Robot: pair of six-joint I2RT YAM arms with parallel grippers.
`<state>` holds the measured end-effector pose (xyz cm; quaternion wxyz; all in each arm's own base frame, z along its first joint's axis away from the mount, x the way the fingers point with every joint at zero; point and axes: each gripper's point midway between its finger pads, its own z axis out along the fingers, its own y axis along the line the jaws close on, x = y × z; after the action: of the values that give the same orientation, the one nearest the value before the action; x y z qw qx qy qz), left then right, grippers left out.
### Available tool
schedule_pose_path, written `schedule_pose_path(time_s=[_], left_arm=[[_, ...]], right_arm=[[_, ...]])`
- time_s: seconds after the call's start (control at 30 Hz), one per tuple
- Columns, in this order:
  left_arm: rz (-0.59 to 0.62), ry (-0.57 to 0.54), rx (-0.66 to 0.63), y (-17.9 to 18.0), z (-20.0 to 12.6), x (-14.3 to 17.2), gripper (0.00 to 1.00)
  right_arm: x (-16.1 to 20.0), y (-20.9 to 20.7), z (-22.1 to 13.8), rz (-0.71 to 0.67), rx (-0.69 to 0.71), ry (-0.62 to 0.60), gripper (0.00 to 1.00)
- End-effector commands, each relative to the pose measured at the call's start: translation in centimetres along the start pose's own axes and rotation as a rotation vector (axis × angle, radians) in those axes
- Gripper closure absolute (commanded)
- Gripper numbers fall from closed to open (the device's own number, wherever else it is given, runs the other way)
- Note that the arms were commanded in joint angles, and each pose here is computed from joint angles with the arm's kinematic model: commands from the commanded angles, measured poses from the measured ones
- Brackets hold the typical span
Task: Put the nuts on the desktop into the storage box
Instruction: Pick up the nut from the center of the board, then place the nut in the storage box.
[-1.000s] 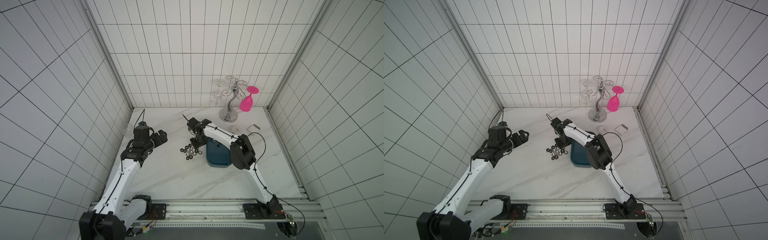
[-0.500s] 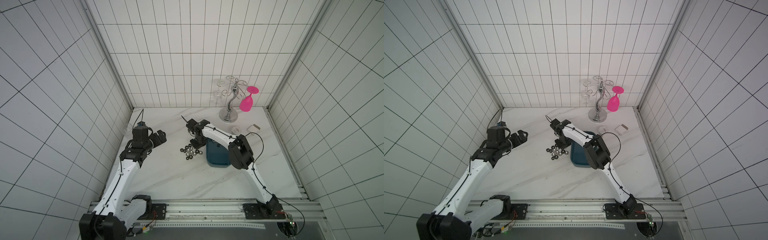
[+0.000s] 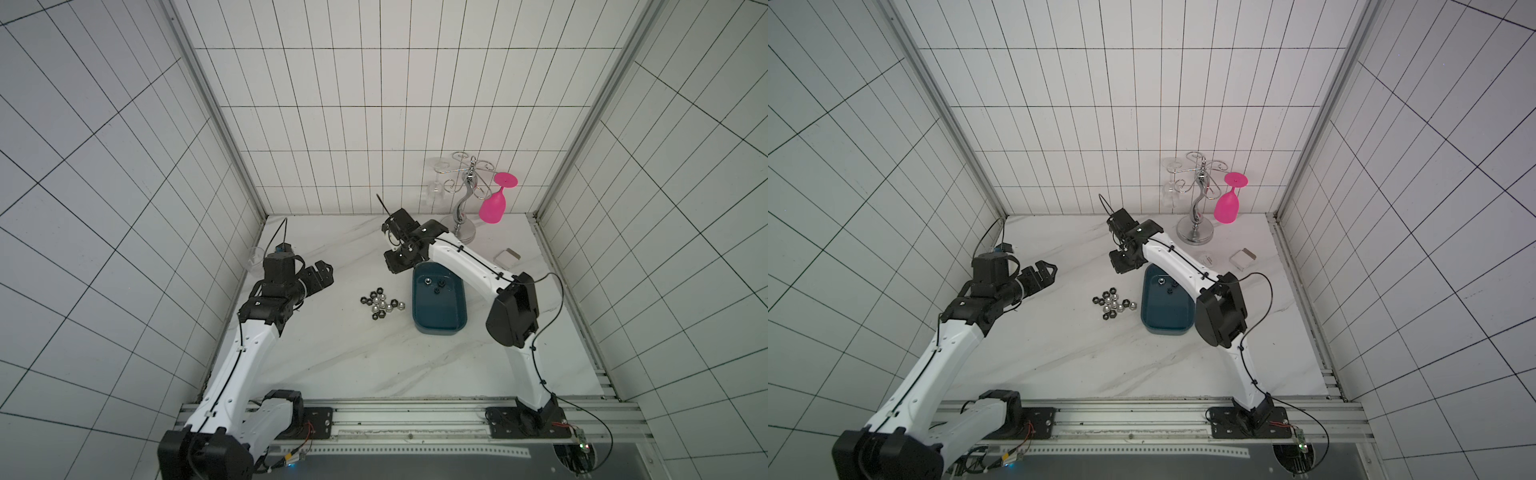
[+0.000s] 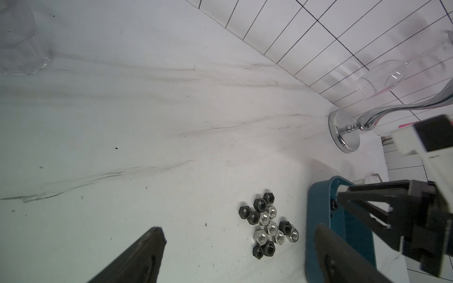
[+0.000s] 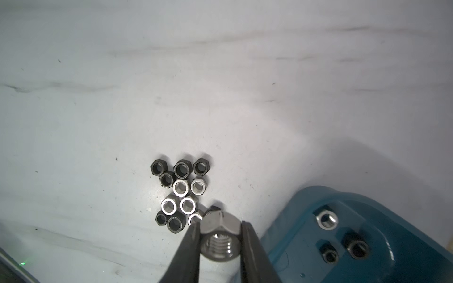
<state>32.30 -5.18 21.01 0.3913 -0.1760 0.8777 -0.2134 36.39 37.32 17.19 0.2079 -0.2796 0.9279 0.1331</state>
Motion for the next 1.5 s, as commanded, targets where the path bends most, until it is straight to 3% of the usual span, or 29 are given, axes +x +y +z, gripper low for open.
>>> schedule_pose_path(time_s=[0.0,0.2,0.73,1.3,1.47], left_arm=[[0.035,-0.002,0.098,-2.3,-0.4,-0.5,0.02],[0.087,0.042,0.172,-5.1,0.8,0.9,0.02],[0.090,0.056,0.133,-5.1,1.8,0.6,0.02],[0.139,0.049,0.078,-4.2,1.3,0.5,0.02],[0.135,0.030,0.081,-4.1,1.1,0.4,0.01]], right_arm=[[1.7,-5.3,-1.1,0.116,0.065,0.028,0.76],[6.6,-10.2,0.1,0.198,0.116,0.141,0.76],[14.1,-13.9,3.7,0.198,0.215,0.357,0.75],[14.6,-15.2,5.6,0.181,0.244,0.427,0.72],[14.0,-15.0,5.9,0.185,0.230,0.414,0.63]])
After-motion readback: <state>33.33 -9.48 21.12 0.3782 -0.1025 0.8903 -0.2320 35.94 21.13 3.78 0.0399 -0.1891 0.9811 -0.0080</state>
